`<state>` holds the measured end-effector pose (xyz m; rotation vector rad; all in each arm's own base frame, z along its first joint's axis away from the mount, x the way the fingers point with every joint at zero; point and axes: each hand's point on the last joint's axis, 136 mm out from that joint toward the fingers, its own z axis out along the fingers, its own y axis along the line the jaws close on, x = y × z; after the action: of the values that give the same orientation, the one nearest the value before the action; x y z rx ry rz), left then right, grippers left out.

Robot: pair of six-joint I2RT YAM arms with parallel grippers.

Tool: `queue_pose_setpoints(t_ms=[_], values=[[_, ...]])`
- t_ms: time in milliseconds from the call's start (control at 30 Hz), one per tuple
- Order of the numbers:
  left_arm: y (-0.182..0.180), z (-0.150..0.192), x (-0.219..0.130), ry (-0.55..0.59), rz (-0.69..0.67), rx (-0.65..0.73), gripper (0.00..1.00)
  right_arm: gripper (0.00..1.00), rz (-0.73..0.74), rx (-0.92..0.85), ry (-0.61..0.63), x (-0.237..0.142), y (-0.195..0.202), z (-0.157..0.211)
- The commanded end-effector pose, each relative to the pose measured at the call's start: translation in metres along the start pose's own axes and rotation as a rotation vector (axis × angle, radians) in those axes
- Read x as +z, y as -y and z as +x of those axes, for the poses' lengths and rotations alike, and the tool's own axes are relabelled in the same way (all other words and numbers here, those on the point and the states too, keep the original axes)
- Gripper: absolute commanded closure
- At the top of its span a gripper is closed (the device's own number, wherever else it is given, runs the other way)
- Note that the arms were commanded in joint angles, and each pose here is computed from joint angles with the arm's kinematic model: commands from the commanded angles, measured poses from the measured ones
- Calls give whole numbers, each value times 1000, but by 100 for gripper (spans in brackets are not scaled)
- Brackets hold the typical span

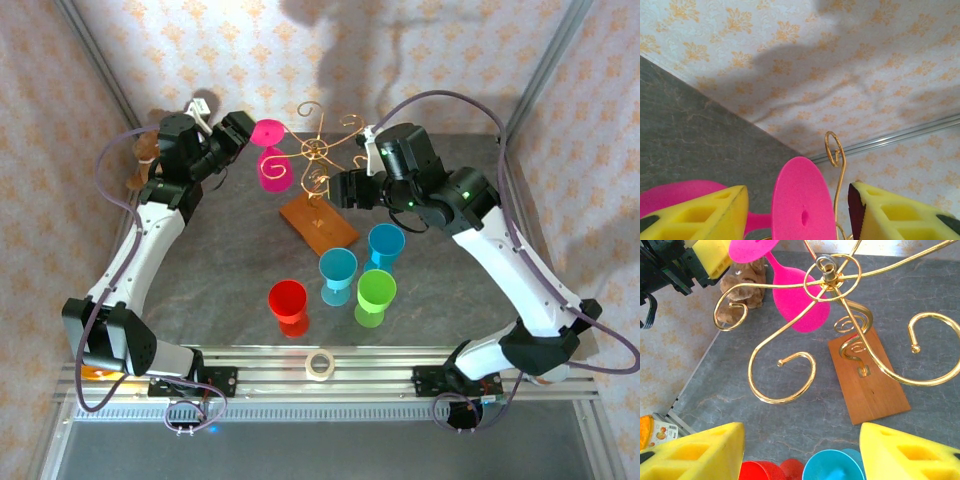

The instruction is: Take the wine glass off the wine glass rack

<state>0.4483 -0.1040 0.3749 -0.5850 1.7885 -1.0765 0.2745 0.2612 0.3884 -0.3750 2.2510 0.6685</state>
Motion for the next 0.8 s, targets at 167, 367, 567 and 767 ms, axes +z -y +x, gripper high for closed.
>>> queue_pose_setpoints(t_ms=[167,367,567,767], values=[[12,-2,3,-12,55,4,48,38,-1,1,38,-12,-1,-10],[8,2,9,-30,41,-1,49,37,0,5,39,-13,0,-8],[11,5,12,-39,41,15,50,37,6,-2,41,-14,2,-8],[15,8,11,-47,45,21,52,37,11,-2,34,-13,3,-5]])
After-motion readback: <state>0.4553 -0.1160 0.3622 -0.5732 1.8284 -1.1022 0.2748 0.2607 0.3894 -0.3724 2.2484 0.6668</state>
